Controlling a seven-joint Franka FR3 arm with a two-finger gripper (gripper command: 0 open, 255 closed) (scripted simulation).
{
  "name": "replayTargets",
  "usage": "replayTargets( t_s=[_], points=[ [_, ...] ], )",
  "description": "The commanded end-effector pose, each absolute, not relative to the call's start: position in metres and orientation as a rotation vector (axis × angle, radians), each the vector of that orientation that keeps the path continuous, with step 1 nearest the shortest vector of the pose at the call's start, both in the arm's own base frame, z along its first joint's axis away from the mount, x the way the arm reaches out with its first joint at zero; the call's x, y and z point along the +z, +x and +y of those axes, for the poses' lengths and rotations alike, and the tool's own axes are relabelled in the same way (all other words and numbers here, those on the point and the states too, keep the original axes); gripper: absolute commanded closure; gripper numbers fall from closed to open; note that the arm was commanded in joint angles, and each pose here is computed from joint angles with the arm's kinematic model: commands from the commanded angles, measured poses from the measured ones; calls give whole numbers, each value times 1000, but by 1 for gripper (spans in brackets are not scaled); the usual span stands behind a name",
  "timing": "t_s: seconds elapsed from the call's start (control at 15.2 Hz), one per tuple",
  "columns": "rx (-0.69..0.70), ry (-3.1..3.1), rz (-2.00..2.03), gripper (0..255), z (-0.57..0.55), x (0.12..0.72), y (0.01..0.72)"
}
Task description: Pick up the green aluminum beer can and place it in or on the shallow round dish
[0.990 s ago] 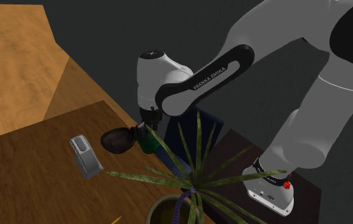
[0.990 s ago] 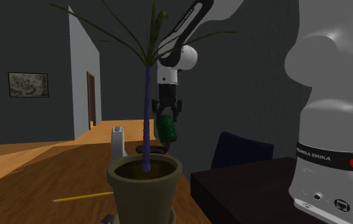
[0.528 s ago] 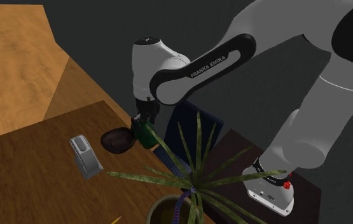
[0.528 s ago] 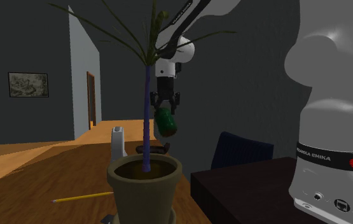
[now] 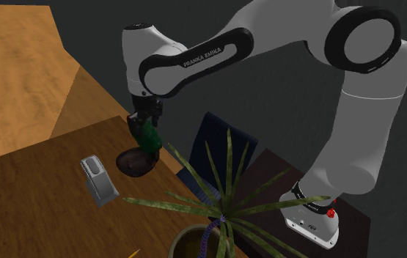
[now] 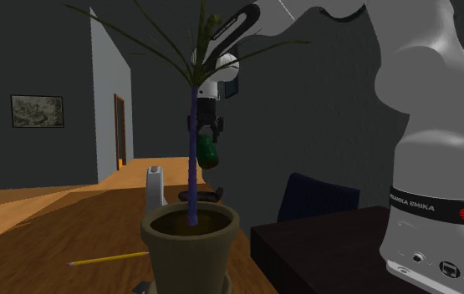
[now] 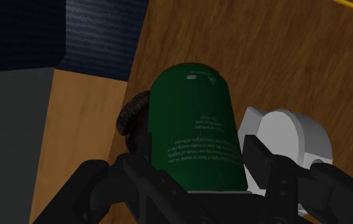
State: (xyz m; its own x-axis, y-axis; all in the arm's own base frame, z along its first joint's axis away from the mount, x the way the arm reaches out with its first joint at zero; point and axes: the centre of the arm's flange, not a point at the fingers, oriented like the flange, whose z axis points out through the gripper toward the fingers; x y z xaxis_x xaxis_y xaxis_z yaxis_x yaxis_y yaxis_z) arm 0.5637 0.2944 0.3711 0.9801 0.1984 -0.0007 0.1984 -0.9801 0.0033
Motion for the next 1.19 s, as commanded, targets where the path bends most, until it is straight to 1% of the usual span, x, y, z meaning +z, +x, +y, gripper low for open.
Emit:
replayTargets(
  t_s=[0.0,0.13,1.12],
  points=[
    [0,3122,311,255,299,376,590],
    [0,3122,311,255,305,382,619],
    [0,3122,311,255,305,303,619]
  ],
)
